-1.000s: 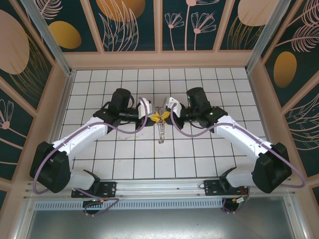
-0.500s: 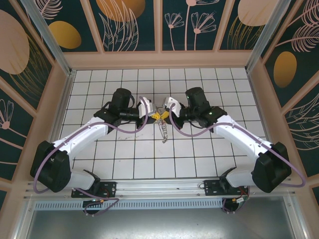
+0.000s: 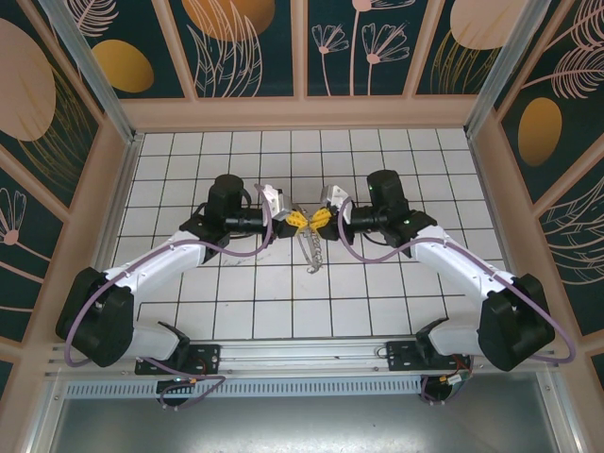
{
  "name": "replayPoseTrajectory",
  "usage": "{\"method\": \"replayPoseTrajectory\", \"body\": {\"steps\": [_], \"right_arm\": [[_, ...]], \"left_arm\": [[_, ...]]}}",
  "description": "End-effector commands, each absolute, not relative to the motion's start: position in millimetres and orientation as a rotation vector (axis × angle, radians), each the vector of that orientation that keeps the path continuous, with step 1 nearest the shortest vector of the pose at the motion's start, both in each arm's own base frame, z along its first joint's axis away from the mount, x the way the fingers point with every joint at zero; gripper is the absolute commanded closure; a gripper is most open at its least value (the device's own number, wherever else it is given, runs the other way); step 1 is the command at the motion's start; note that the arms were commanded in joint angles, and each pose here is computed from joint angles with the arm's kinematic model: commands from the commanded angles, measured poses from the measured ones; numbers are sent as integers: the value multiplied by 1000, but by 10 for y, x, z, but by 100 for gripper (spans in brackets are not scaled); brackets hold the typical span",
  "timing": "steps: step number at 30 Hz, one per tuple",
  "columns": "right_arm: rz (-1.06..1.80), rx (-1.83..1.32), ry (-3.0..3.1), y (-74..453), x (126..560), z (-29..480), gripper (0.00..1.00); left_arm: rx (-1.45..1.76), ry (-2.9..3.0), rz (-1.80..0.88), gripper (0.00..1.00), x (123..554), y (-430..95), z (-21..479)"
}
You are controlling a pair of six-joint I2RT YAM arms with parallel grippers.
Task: Put the keys on the keyring
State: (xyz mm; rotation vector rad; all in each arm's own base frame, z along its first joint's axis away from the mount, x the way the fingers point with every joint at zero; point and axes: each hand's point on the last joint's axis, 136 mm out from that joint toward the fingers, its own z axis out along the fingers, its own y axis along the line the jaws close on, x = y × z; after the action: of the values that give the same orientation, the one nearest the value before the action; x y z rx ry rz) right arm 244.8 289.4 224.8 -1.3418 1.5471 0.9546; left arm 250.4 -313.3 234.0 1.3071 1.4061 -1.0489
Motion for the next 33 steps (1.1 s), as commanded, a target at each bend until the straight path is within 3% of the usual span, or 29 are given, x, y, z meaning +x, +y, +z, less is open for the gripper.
{"method": "replayPoseTrajectory", "body": {"steps": [1,5,10,15,24,28,33], "right_arm": [[992,-1316,1471,2886,2428,2407,89],[983,-1306,1487,2883,2451,2418,100],[960,-1293,1501,2877,2472,2477,100],[895,-1302,1560,2911,2520,2488,100],[819,-1358,1662,2995,2549,2388,100],[799,-1371,1680,3027,2554,2395,100],[788,-1396,1678,3043,2517,2411,100]], "left_arm": [[1321,1233,-1103,100,2342,-3149,2685],[1308,1250,-1084,100,2367,-3140,2656],[1361,1337,-992,100,2445,-3112,2461],[1435,1413,-919,91,2476,-3065,2281],[1526,1471,-896,86,2475,-3042,2174],[1525,1468,-891,88,2490,-3050,2200],[1484,1494,-851,97,2596,-3050,2232]]}}
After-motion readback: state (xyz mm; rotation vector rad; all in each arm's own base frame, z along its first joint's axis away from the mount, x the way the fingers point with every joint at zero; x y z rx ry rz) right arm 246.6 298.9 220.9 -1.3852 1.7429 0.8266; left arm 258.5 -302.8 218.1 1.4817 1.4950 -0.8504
